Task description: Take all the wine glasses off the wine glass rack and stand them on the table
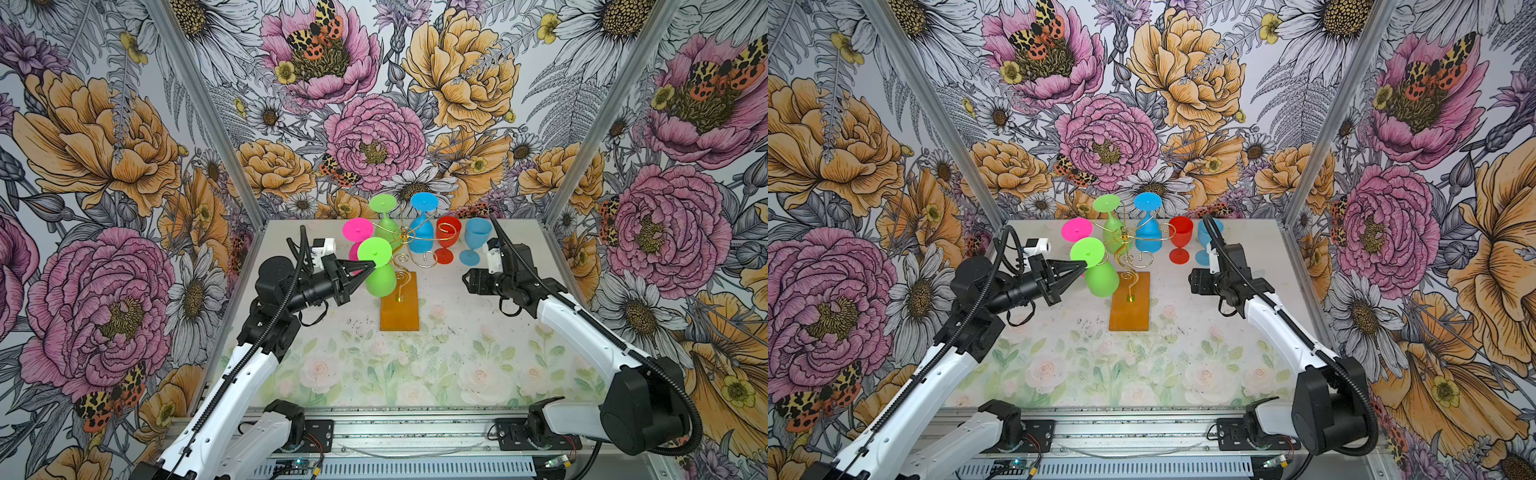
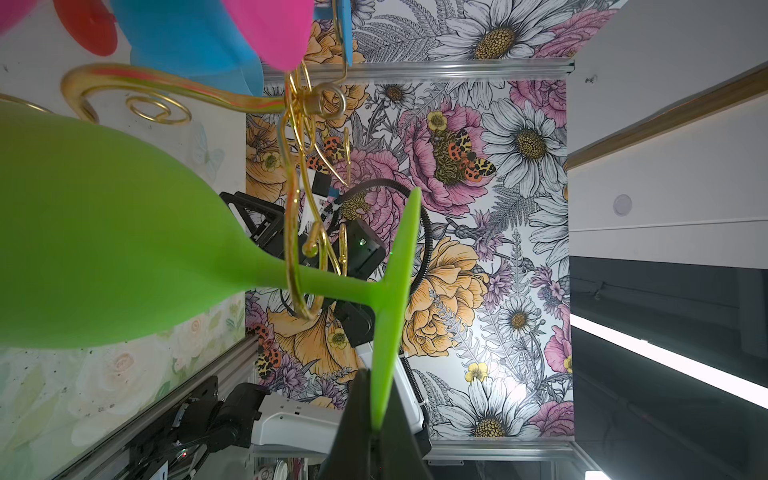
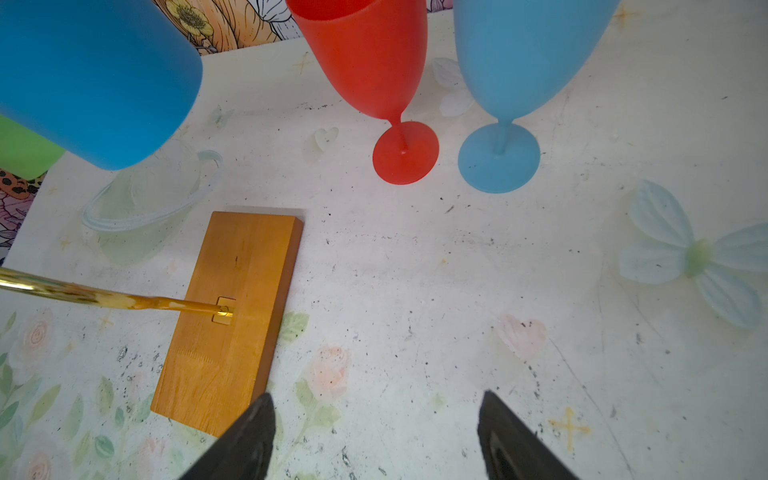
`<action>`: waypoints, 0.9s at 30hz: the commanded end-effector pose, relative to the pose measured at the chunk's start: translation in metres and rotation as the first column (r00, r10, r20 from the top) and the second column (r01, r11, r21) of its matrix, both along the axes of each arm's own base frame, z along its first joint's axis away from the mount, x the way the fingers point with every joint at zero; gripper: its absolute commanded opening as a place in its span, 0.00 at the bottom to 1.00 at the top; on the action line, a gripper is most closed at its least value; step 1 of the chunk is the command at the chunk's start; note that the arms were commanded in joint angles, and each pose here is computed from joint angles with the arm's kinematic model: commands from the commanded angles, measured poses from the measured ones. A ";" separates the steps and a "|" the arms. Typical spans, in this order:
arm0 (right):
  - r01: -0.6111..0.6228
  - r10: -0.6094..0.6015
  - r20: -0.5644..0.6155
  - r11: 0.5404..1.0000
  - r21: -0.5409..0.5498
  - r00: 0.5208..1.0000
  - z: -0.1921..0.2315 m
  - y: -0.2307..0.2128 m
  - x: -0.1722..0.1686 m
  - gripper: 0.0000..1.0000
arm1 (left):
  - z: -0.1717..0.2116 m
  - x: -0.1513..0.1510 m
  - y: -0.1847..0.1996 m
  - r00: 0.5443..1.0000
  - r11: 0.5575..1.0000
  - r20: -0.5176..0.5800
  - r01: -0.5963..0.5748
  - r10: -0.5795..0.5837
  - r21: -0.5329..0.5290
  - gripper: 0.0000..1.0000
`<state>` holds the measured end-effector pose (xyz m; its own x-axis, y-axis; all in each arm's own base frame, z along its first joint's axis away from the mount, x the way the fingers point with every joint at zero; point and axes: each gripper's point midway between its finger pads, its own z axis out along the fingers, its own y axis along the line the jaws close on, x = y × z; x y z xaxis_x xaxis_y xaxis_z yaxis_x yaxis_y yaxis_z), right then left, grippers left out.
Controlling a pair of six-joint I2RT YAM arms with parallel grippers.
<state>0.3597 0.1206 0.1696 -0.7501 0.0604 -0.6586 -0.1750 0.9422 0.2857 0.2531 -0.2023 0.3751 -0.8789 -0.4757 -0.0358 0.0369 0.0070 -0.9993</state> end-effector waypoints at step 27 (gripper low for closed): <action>0.007 -0.007 0.050 1.000 -0.001 0.999 0.013 -0.002 -0.001 0.78 | 0.006 0.019 -0.014 0.998 0.998 0.014 0.067 -0.067 0.017 0.00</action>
<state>0.3571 0.1199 0.1738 -0.7411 0.0623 -0.6685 -0.1789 0.9414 0.2860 0.2780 -0.2112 0.3601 -0.8940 -0.4478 0.0143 -0.0291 0.0263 -0.9992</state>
